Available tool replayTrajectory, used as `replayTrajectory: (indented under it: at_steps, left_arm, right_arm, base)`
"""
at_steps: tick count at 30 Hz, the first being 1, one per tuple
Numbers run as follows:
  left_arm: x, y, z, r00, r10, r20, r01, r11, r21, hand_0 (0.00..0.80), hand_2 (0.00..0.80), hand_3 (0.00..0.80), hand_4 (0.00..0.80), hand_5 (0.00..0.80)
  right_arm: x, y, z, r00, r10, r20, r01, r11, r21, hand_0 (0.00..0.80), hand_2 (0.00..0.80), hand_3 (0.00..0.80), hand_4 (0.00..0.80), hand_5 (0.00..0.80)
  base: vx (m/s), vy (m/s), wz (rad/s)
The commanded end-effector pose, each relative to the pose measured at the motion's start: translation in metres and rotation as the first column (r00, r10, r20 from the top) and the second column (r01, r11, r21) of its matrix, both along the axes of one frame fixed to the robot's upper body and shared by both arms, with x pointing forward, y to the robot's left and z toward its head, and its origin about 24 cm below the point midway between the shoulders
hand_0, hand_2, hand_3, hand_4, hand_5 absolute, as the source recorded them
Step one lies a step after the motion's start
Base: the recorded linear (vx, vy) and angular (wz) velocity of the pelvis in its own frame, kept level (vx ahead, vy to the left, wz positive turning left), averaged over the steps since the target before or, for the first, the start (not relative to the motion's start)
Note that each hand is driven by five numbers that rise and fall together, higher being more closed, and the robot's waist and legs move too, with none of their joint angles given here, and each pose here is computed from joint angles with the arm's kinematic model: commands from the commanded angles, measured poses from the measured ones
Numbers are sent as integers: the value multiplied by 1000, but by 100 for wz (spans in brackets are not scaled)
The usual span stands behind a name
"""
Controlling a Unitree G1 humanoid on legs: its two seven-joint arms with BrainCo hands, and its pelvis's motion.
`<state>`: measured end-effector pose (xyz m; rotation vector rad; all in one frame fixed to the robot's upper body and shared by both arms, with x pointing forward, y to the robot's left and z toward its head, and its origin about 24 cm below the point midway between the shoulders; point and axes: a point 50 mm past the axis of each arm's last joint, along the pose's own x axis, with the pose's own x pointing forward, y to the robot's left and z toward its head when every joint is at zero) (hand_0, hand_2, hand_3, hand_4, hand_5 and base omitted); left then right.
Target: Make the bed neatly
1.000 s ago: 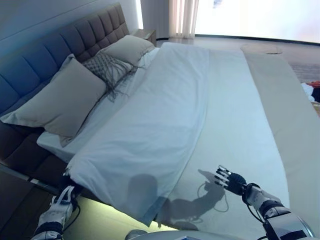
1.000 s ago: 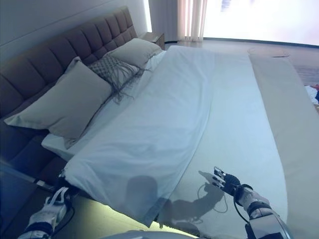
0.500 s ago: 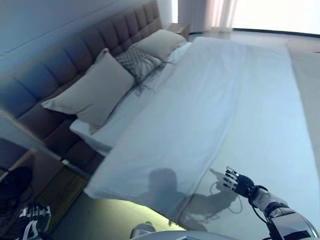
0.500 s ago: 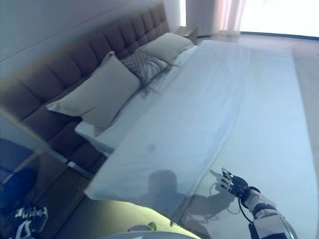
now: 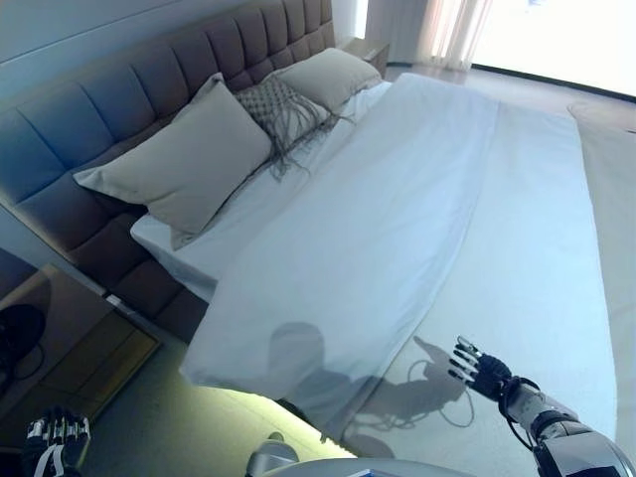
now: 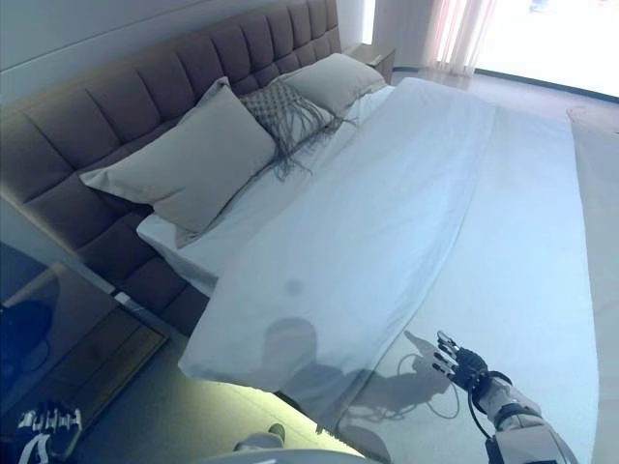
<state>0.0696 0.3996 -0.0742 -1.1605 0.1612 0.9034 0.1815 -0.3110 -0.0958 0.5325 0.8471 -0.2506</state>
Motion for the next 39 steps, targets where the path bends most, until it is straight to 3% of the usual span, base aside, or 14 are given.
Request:
replayTrajectory:
  at_steps: [1, 2, 8, 12, 16, 21, 29, 35, 39]
  left_arm:
    - [27, -11, 4, 983, -151, 100, 147, 988, 47, 163, 163, 163, 163, 163]
    - [30, -21, -1, 972, -212, 105, 208, 977, 52, 0, 0, 0, 0, 0]
    - [50, -60, -12, 855, -512, 85, 501, 857, 124, 0, 0, 0, 0, 0]
    - [59, -79, -15, 813, -566, 135, 553, 824, 123, 0, 0, 0, 0, 0]
    - [75, -93, -14, 798, -577, 175, 556, 817, 154, 0, 0, 0, 0, 0]
    - [96, -112, -6, 717, -670, 191, 615, 738, 277, 0, 0, 0, 0, 0]
    - [136, -121, 19, 694, -671, 263, 589, 738, 329, 0, 0, 0, 0, 0]
    - [167, -136, 39, 698, -590, 406, 487, 807, 335, 0, 0, 0, 0, 0]
    - [196, -161, 60, 620, -574, 535, 448, 819, 359, 0, 0, 0, 0, 0]
  right_arm:
    - [21, 9, 8, 996, 22, 90, -26, 999, 34, 0, 0, 0, 0, 0]
    - [19, 11, 7, 995, 27, 96, -31, 999, 43, 0, 0, 0, 0, 0]
    - [5, 13, 1, 991, 72, 112, -78, 996, 47, 0, 0, 0, 0, 0]
    - [-4, 16, -4, 982, 166, 94, -167, 986, 2, 0, 0, 0, 0, 0]
    - [-7, 19, -9, 972, 237, 5, -234, 965, -118, 0, 0, 0, 0, 0]
    - [-7, 26, -16, 971, 224, -86, -237, 952, -195, 0, 0, 0, 0, 0]
    - [4, 34, -14, 954, 269, -132, -298, 894, -335, 0, 0, 0, 0, 0]
    - [48, 49, 5, 950, 306, -68, -303, 842, -447, 0, 0, 0, 0, 0]
    - [107, 51, 48, 944, 329, 8, -274, 800, -534, 0, 0, 0, 0, 0]
  base:
    - [0, 0, 0]
    - [0, 0, 0]
    - [-2, 4, -3]
    - [7, 27, -12]
    - [24, 64, -5]
    - [19, 130, -10]
    - [-74, 237, -10]
    - [-231, 79, -19]
    - [-418, -30, -12]
